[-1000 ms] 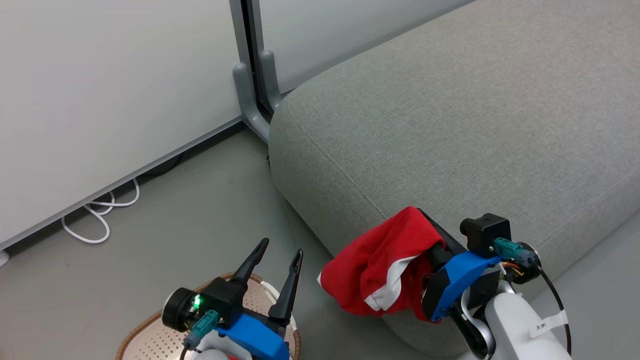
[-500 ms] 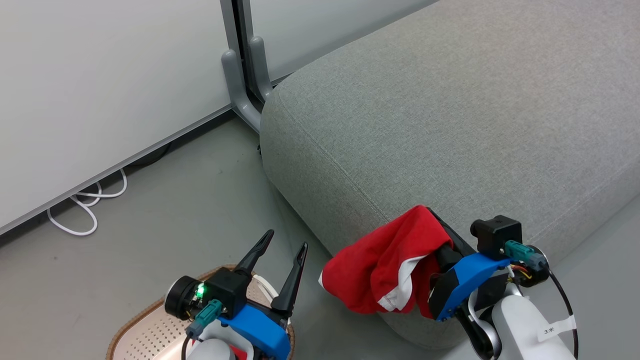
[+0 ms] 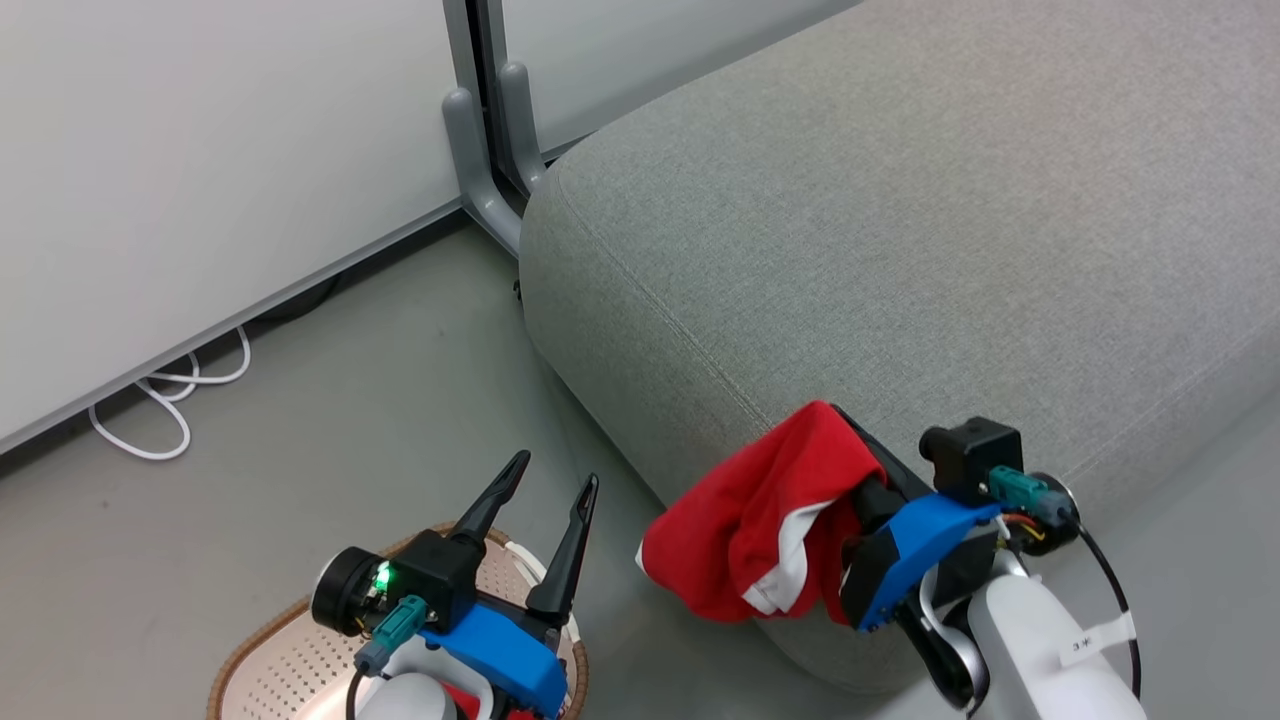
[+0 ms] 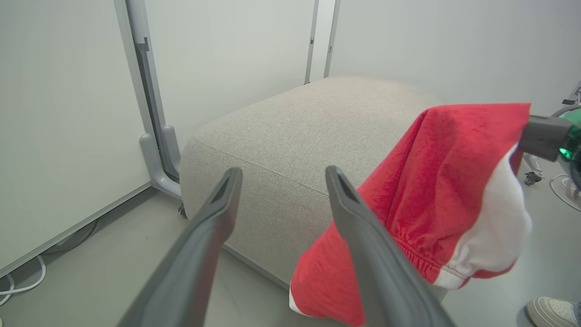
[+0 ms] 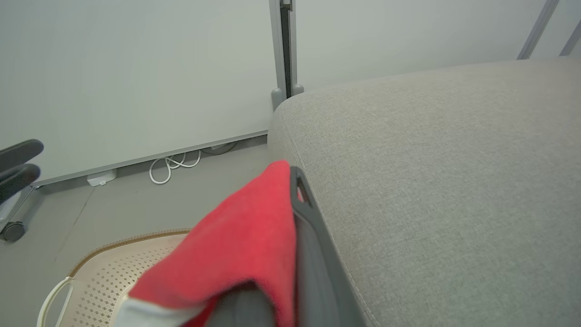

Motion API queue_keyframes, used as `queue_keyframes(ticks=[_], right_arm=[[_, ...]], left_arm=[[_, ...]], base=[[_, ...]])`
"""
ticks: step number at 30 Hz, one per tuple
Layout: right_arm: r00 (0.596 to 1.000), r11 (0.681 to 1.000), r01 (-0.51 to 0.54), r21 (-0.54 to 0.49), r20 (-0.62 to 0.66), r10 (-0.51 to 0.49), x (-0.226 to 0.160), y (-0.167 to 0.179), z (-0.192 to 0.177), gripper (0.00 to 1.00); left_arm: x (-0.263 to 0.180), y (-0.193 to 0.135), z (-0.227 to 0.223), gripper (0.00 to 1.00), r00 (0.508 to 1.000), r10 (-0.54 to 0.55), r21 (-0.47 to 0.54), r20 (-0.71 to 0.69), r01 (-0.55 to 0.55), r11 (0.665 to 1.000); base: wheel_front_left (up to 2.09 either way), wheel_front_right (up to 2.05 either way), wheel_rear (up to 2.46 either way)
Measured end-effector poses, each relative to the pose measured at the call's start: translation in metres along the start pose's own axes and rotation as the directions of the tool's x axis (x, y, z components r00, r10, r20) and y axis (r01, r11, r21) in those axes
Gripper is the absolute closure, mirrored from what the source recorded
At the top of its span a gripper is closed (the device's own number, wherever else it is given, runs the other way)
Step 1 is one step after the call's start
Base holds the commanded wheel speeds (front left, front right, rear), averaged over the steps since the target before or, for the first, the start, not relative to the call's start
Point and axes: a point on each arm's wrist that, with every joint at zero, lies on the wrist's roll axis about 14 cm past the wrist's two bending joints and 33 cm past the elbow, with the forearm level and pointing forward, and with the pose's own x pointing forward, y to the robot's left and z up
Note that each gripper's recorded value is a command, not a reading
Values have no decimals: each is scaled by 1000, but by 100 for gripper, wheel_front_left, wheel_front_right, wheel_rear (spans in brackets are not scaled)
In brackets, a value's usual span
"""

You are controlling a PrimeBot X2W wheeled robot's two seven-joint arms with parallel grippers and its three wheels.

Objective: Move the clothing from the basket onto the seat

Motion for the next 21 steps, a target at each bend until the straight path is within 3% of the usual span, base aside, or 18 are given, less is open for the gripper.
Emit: queue_keyframes(ticks=[4,8,21], right_arm=[[1000,999,-8,-41,4,8,14,0,12,100],[998,994,2,-108,58,4,41,-11,47,100],[966,969,162,-186,231,-118,134,-90,159,100]], left_arm=[[1,6,-4,0,1000,4,-4,-2,-4,1000],[5,17,-8,0,1000,4,-1,0,-4,1000],[23,76,-30,0,1000,12,4,12,-12,1000]], base=[[0,0,0],[0,0,0],[0,0,0]])
